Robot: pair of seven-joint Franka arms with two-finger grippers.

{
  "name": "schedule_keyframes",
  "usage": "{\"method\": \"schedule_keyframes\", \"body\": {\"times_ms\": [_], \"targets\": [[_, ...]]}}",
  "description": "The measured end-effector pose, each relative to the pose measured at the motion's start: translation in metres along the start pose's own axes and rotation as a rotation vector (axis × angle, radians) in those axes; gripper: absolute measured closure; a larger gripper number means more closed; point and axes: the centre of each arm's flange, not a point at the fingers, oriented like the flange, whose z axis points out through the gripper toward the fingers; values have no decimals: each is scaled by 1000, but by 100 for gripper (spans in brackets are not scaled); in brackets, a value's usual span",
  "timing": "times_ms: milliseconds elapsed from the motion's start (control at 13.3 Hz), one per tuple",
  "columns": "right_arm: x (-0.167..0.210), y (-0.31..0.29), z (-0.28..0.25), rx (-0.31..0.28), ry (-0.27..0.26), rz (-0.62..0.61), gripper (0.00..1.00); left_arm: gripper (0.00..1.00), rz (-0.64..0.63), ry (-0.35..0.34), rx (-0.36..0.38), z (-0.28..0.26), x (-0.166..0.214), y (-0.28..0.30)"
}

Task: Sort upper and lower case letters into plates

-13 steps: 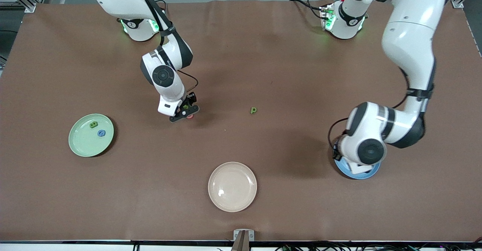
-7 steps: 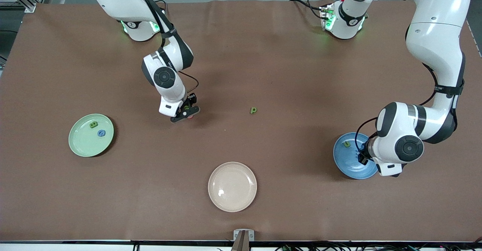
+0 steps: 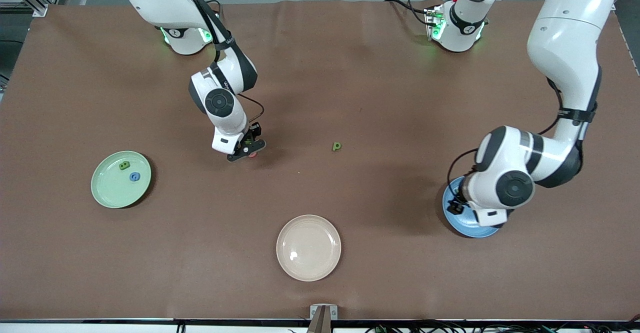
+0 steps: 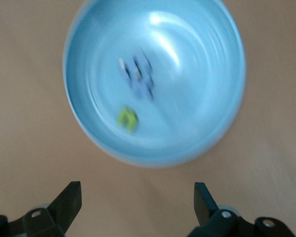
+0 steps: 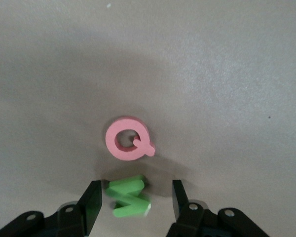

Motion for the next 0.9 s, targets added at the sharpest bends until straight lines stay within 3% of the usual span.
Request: {"method": "schedule_keyframes", "body": {"times_ms": [301, 452, 527, 678, 904], "targets": [[-1, 0, 2, 0, -4, 0, 35, 1, 47, 20, -13, 1, -121, 27], [-1, 0, 2, 0, -4, 0, 46, 4, 20, 26, -47, 11, -171, 33], [-1, -1, 2, 0, -4, -1, 46, 5, 10, 23, -66, 21, -191, 34], [-1, -4, 0, 3, -1, -3, 62, 6, -19, 11, -108, 42, -228, 31], [-1, -3, 0, 3, -1, -2, 65, 8, -71, 45, -144, 60, -282, 25]]}}
